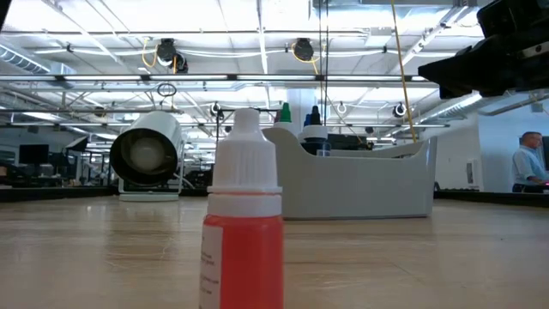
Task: Pick & Place food coloring
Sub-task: Put the small orange food coloring bottle into the bin
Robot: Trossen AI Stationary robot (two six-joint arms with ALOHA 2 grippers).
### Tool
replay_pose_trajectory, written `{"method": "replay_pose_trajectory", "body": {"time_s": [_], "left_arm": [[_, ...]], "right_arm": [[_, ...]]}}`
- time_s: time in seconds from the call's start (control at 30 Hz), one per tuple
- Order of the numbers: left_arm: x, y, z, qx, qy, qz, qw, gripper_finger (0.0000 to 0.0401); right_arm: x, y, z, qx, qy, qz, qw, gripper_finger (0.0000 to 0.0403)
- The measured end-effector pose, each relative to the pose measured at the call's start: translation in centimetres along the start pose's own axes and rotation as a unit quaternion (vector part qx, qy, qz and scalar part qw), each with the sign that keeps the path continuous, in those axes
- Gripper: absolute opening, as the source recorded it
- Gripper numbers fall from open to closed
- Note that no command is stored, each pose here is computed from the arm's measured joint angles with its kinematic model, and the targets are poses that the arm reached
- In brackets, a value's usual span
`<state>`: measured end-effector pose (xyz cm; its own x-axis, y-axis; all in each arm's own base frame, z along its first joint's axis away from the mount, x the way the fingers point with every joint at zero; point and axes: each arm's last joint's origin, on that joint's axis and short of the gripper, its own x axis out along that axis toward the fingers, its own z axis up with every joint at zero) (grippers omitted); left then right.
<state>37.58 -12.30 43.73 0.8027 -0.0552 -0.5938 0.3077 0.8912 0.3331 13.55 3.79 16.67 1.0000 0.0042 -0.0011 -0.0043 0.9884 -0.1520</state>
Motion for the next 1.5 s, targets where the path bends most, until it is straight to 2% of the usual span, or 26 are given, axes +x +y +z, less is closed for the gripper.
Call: {"method": "replay_pose_trajectory", "body": {"time_s": [0.1,0.27,0.3,0.47,0.67,0.8,0.97,1.07,1.23,1.5], "left_arm": [[-1.4,-0.9,-0.2,0.006,0.017,-0.017,1.0,0.0152],[-0.8,-3.4,-1.2,0.037,0.073,-0.049,0.995,0.0028],[-0.8,-3.8,-1.3,0.041,0.076,-0.054,0.995,0.0015],[-3.4,-5.5,-1.6,0.039,0.089,-0.019,0.995,0.0005],[-8.8,-7.3,-3.2,-0.003,0.022,0.018,1.0,0.0003],[-11.6,-8.5,-6.2,-0.03,-0.047,0.032,0.998,0.0003],[-13.0,-9.4,-12.0,-0.066,-0.113,0.026,0.991,0.0002],[-13.8,-9.4,-15.3,-0.097,-0.167,0.023,0.981,0.0002],[-13.2,-9.8,-20.4,-0.121,-0.24,0.02,0.963,0.0001],[-11.6,-10.3,-26.5,-0.164,-0.277,0.058,0.945,0.0001]], "right_arm": [[0.0,0.1,-0.1,0.022,0.001,0.016,1.0,0.0],[0.0,0.3,0.0,0.045,-0.002,0.041,0.998,0.0],[0.0,0.3,-0.1,0.05,0.001,0.041,0.998,0.0],[0.0,0.5,-0.5,0.071,0.022,0.071,0.995,0.0],[0.1,0.9,-0.8,0.077,0.032,0.116,0.99,0.0],[0.1,1.1,-0.8,0.077,0.034,0.128,0.988,0.0],[0.1,1.1,-0.6,0.077,0.026,0.127,0.988,0.0],[0.1,1.1,-0.7,0.074,0.026,0.127,0.989,0.0],[0.1,1.1,-0.7,0.074,0.026,0.127,0.989,0.0],[0.1,1.1,-0.9,0.085,0.041,0.128,0.987,0.0]]}}
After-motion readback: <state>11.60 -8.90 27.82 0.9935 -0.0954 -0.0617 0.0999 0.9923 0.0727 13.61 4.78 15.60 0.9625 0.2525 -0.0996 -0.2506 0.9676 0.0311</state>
